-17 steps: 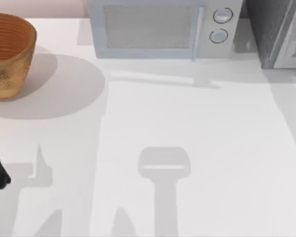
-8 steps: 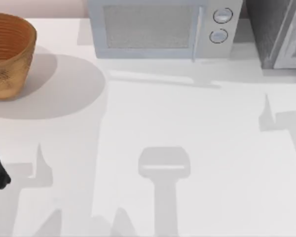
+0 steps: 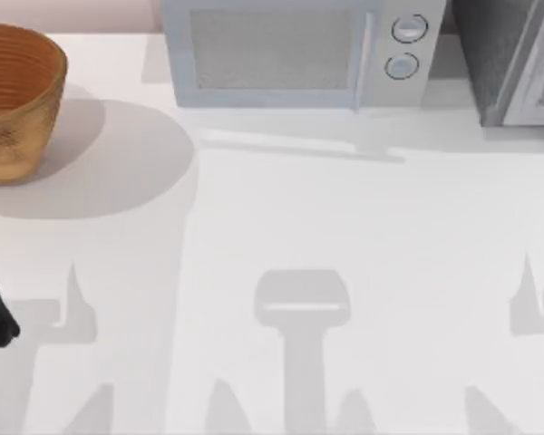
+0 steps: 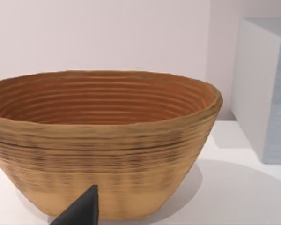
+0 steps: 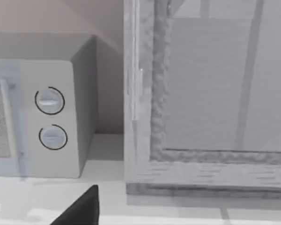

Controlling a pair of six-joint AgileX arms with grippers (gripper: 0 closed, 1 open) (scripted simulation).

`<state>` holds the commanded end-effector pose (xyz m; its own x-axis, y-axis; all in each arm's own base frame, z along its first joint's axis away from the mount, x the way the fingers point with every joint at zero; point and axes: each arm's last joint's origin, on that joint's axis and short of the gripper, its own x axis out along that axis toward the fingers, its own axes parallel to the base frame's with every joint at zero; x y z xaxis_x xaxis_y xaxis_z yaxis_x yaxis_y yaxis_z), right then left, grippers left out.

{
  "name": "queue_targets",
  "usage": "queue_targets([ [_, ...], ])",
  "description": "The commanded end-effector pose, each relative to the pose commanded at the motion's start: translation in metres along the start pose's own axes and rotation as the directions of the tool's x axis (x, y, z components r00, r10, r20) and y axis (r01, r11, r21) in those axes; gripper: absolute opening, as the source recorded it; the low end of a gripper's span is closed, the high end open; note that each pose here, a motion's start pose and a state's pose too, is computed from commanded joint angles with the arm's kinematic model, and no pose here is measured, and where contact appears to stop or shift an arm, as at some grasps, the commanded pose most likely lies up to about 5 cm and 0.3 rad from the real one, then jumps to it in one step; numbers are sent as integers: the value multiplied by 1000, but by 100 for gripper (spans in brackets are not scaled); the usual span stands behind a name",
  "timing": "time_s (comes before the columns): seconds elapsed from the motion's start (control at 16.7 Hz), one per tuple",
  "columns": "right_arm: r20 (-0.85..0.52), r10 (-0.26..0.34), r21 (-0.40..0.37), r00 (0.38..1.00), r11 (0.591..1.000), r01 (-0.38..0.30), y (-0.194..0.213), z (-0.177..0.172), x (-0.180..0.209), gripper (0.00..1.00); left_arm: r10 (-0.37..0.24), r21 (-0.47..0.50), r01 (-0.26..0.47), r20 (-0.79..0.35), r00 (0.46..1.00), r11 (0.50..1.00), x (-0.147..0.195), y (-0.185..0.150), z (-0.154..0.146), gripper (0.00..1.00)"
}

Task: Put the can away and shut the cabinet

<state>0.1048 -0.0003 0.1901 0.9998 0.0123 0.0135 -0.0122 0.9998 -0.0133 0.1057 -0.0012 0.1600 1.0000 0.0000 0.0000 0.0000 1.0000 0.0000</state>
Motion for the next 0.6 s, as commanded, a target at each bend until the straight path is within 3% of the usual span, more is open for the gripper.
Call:
queue_targets([
  [0.24, -14, -12, 13, 1000, 1000, 12, 0, -30, 0, 100, 0, 0, 0, 0, 1000, 1000, 0, 0, 0, 100],
  [0.6, -18, -8, 12, 1000, 1000, 8, 0, -30, 1, 100, 0, 0, 0, 0, 1000, 1000, 0, 0, 0, 100],
])
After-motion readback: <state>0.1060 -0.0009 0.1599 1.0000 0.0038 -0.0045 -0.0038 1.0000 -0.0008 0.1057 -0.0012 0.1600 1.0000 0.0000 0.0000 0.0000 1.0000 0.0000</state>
